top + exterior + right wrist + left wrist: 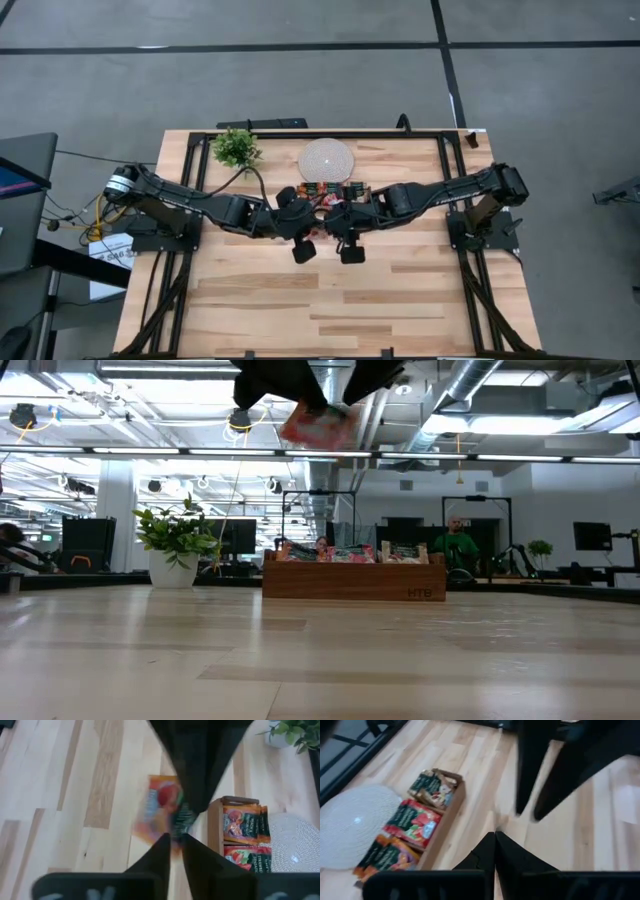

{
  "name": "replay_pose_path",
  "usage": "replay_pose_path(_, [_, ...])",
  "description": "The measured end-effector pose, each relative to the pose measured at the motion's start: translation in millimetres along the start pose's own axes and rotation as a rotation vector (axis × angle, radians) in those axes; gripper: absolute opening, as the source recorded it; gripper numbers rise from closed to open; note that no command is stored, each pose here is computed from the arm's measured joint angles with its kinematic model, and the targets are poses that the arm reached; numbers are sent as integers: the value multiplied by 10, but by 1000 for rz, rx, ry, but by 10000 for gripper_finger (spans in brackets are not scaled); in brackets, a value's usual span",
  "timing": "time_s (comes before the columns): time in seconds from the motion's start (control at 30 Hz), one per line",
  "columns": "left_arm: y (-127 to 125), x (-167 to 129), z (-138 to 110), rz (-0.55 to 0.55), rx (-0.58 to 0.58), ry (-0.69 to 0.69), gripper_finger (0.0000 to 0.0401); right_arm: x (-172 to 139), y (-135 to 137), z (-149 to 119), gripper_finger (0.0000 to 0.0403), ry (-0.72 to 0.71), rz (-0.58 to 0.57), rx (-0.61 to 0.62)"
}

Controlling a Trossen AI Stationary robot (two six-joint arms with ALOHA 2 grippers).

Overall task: Pick & Place Tea
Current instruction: Put the orange tea bag into the left section of the wooden organizer

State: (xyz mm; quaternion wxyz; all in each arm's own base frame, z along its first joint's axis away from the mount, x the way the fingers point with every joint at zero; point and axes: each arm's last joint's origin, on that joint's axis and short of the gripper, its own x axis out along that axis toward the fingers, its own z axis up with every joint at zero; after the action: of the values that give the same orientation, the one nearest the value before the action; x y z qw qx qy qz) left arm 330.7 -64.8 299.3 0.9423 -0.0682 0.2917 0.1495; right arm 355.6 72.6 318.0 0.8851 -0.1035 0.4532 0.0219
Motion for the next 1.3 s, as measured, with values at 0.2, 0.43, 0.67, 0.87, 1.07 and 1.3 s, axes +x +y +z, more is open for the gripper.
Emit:
replay_pose_path(0.2, [27,0,-31,56,7,17,0,-132,-60,-106,102,79,-31,17])
replay_pose_path(0.43, [143,60,-99,169,10,27,0,-312,-69,-320,112,148,-83,56])
replay_pose_path(0.67, [365,277,-240,203,-27,-3,0,-295,82,-737,109,144,-65,102])
replay_pose_path(0.87, [693,468,-318,195,-72,-17,0,-311,198,-1094,109,122,-47,188])
replay_pose_path(1.07, [1033,605,-412,204,-124,-41,0,-376,243,-1263,109,115,-37,233])
replay_pose_path(1.3, [1259,652,-403,189,-154,-55,0,-394,236,-1266,109,107,-39,188])
